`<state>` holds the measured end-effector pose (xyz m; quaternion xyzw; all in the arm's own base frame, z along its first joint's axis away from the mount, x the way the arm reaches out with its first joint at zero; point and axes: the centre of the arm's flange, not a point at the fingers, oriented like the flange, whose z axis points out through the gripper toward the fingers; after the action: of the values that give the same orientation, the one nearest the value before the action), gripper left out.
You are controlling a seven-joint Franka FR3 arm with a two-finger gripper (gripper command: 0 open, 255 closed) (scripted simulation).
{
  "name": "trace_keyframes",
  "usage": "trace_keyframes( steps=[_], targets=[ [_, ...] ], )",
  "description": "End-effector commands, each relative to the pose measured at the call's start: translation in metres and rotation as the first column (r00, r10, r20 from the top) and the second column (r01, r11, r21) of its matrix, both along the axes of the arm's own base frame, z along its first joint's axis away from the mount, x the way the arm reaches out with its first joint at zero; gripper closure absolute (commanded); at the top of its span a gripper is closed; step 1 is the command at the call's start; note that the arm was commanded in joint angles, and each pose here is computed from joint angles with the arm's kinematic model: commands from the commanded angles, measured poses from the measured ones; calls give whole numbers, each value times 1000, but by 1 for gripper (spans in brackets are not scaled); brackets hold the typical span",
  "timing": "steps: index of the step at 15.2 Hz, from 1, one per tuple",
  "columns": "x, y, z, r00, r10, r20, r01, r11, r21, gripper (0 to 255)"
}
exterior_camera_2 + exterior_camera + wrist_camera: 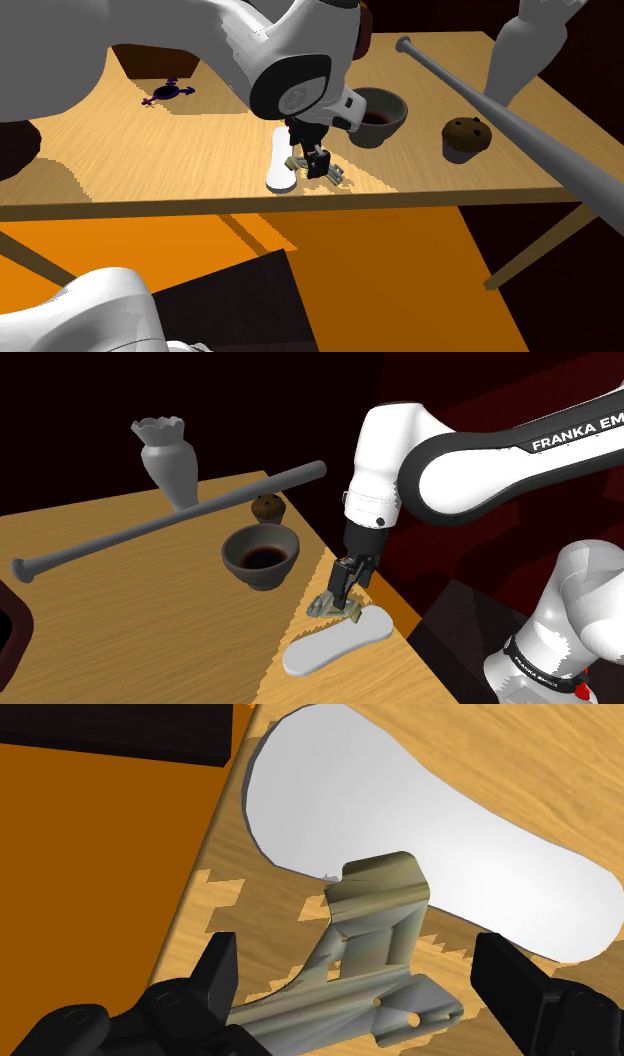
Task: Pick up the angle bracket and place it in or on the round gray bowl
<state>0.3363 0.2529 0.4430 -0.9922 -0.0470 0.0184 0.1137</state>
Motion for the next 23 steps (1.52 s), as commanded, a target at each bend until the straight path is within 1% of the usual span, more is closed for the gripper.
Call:
trace_keyframes(
  steps=[1, 2, 3, 12, 13, 14, 15, 16, 23],
  targets=[
    [0, 0, 0, 1000, 0, 0, 0, 1000, 0, 0],
    [0, 0, 0, 1000, 0, 0, 0, 1000, 0, 0],
    [0, 0, 0, 1000, 0, 0, 0, 1000, 0, 255],
    [0, 0, 1, 1000, -1, 2, 1, 1000, 1, 255],
    [0, 0, 1, 1000, -1, 2, 1, 1000, 1, 0],
    [13, 27, 4, 1000, 1, -25, -3, 994, -112, 0],
    [25, 55, 4, 999, -1, -52, -10, 975, -222, 0],
    [31, 67, 3, 998, -3, -64, -15, 962, -271, 0],
    [27, 65, -33, 998, -3, -64, -15, 962, -271, 0]
  ],
)
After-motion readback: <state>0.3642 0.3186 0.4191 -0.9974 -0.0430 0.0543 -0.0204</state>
